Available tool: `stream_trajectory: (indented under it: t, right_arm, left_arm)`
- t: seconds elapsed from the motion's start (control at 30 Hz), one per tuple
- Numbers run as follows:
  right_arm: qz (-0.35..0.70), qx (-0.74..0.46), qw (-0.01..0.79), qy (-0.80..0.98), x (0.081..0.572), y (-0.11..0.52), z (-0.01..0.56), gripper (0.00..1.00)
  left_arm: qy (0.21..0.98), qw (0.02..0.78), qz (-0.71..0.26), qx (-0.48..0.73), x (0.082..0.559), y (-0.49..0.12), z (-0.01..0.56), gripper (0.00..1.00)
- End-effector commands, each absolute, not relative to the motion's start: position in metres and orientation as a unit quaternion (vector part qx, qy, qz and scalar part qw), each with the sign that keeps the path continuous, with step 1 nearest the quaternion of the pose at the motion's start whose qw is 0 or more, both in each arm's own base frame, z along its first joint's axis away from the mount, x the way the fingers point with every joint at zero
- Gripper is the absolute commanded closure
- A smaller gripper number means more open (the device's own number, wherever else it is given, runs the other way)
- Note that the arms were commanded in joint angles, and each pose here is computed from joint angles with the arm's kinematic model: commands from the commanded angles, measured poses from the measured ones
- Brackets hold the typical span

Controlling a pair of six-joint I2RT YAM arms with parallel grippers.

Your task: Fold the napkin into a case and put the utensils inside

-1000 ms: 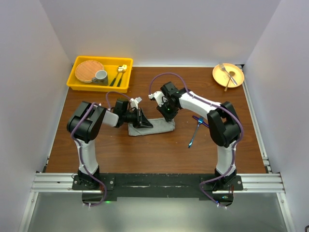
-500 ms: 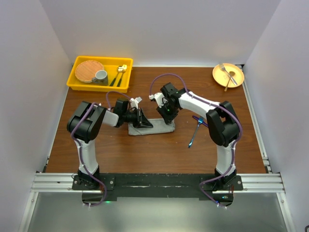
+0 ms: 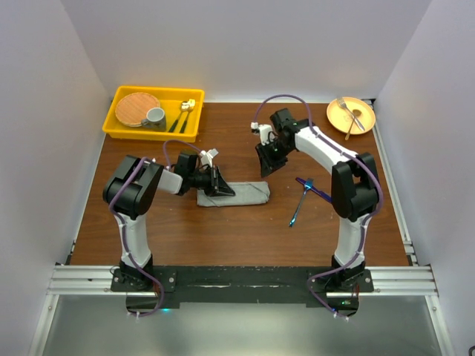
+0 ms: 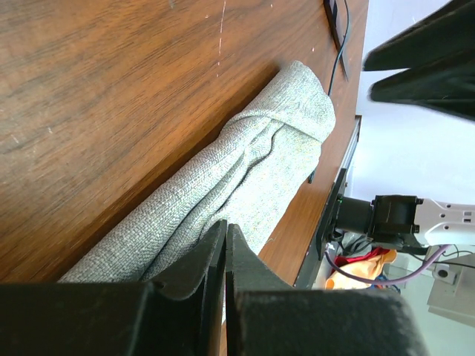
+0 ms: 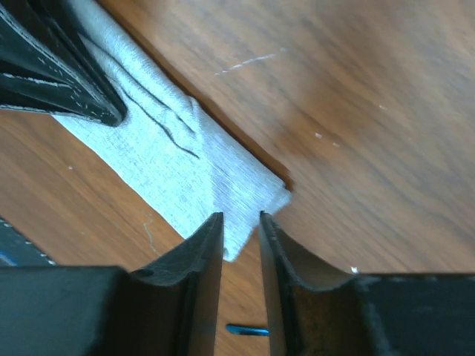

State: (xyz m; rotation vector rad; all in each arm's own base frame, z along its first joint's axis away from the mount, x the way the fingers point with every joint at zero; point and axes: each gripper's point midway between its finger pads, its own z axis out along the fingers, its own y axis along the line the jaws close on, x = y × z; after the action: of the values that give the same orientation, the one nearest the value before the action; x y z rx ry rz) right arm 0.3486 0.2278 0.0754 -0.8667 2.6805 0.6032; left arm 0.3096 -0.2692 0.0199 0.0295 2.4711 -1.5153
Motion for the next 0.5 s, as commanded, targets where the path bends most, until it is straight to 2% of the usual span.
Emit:
stream_trajectory:
  t: [0.0, 0.1, 0.3, 0.47]
  right_arm:
    - [0.284, -0.264, 0.138, 0.911, 0.339, 0.243, 0.111, 0.76]
    - [0.303, -0.245, 0.119, 0.913, 0.337, 0.24, 0.097, 0.86]
    - [0.331, -0.22, 0.062, 0.916, 0.322, 0.241, 0.058, 0.88]
    - [0.314, -0.177, 0.009, 0.933, 0.311, 0.233, 0.009, 0.88]
  left_arm:
    - [0.874, 0.132, -0.468, -0.005, 0.317, -0.259, -0.011, 0.92]
    - [0.873, 0.133, -0.469, -0.004, 0.317, -0.259, -0.01, 0.92]
    - [0.874, 0.13, -0.468, -0.004, 0.315, -0.258, -0.012, 0.92]
    - [0.876, 0.127, -0.466, -0.008, 0.313, -0.256, -0.014, 0.92]
